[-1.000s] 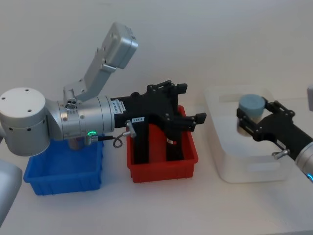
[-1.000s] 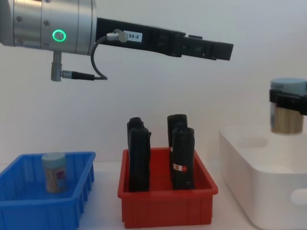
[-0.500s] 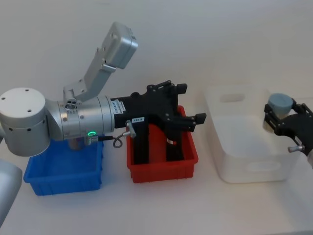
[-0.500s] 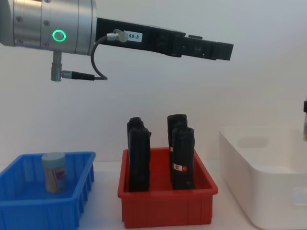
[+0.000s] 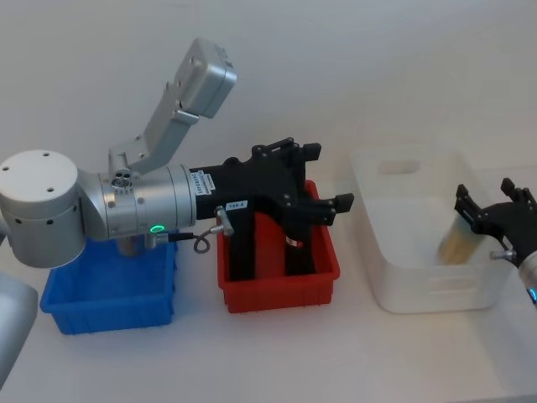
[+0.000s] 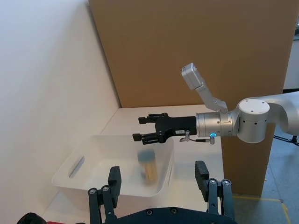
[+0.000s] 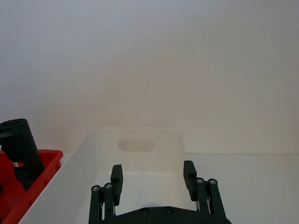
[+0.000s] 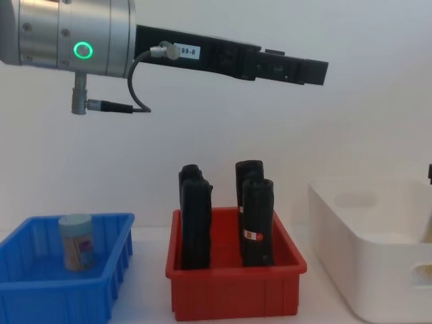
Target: Pick the cotton swabs from the blue box and place them into the white box.
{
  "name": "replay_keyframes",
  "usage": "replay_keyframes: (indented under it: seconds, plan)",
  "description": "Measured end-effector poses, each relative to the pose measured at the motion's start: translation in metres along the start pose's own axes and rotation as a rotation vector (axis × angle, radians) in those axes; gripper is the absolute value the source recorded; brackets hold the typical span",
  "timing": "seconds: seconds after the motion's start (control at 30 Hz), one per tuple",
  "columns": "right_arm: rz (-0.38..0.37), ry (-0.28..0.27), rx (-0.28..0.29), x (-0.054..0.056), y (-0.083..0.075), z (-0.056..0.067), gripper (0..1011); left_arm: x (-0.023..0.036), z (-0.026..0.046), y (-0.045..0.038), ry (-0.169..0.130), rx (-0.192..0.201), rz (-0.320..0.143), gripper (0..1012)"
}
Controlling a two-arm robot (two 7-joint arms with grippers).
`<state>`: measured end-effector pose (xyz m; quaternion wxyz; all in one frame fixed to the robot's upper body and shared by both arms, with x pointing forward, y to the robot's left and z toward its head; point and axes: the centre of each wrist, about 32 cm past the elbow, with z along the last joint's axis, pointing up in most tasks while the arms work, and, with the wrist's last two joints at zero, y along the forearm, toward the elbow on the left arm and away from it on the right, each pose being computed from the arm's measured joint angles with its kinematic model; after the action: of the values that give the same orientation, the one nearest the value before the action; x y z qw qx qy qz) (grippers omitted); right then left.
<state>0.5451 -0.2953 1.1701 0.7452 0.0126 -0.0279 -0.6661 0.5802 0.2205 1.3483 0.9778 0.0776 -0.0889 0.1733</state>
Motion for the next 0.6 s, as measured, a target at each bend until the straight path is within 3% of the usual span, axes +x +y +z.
replay_keyframes:
  seconds: [0.2,0.3,0.6]
  plan:
    - [-0.006,0.012,-0.003,0.0001,0.0047,-0.0059,957,0.0,0.0,0.0,0.0,0.0,0.0,1004]
    - [-0.007,0.016,-0.001,0.0001,0.006,-0.0078,1001,0.0,0.0,0.0,0.0,0.0,0.0,1004]
    - [-0.003,0.024,0.018,0.0,0.0069,-0.0085,1001,0.0,0.0,0.0,0.0,0.0,0.0,1004]
